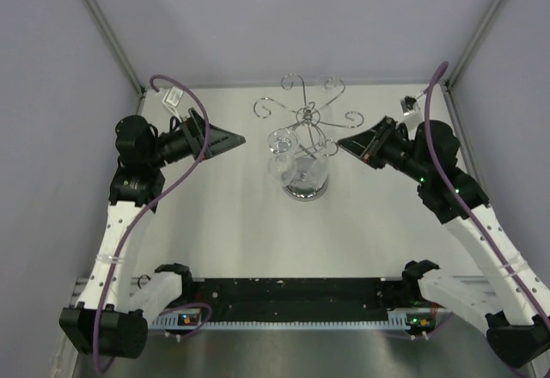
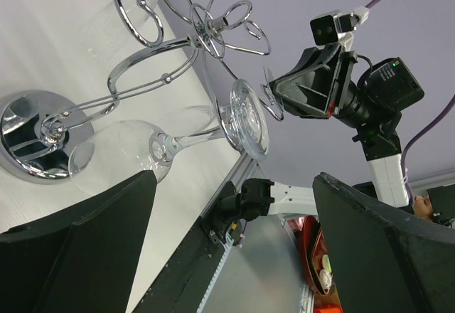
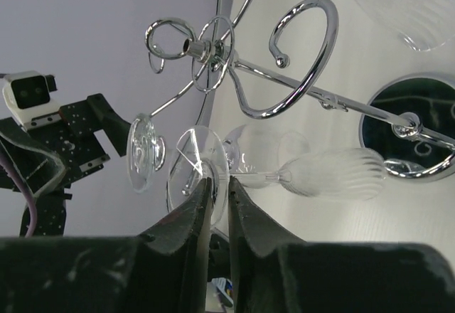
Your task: Take the wine glass off the wine glass rack
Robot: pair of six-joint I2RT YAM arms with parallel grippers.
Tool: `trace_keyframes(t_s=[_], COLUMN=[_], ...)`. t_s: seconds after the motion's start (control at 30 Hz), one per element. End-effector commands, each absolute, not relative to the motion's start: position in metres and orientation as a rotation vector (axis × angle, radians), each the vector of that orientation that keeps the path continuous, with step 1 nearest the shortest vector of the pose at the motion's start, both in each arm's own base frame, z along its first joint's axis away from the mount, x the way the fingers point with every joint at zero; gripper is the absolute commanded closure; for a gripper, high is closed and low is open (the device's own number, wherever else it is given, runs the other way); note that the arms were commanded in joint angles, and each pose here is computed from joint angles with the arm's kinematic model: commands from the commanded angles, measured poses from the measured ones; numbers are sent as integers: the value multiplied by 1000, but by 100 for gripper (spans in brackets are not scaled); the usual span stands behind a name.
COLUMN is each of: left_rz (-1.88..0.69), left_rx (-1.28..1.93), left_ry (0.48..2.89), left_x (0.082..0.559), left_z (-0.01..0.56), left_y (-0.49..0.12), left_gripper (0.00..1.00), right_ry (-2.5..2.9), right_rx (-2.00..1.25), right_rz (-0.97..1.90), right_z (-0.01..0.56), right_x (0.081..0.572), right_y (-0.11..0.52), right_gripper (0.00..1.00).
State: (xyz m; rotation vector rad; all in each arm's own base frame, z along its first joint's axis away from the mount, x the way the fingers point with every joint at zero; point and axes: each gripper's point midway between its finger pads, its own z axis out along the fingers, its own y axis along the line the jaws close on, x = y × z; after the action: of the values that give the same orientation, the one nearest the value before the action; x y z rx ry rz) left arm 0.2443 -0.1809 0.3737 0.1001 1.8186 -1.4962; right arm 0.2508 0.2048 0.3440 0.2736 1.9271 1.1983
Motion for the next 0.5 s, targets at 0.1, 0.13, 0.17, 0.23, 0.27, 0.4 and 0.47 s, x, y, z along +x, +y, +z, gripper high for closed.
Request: trace_keyframes(t_s=[0.1, 0.13, 0.17, 0.23, 0.27, 0.4, 0.47], left_rz=[-1491, -1491, -1490, -1489, -1488, -1489, -1490], left_rx=[167, 164, 163, 164, 165, 163, 164], left_ry=[1785, 1787, 1785, 1785, 1786, 1788, 1789], left_x=[239, 240, 240, 240, 240, 240, 240], left_z=[377, 376, 376, 376, 376, 375, 375], left_y=[-183, -183, -183, -183, -183, -183, -183], left_gripper=[2, 2, 2, 2, 2, 2, 2], right_ry=[1842, 1839, 1839, 1832, 1827, 1811, 1807], right_rx=[264, 267, 268, 272, 270, 275, 271], right_rz=[1210, 1209, 1208, 1210, 1211, 1225, 1241], right_z=[363, 363, 363, 365, 367, 373, 376], right_x=[251, 251, 251, 250, 250, 247, 243], right_y=[200, 199, 199, 198, 198, 197, 198], right_gripper=[100, 100, 100, 100, 100, 100, 100])
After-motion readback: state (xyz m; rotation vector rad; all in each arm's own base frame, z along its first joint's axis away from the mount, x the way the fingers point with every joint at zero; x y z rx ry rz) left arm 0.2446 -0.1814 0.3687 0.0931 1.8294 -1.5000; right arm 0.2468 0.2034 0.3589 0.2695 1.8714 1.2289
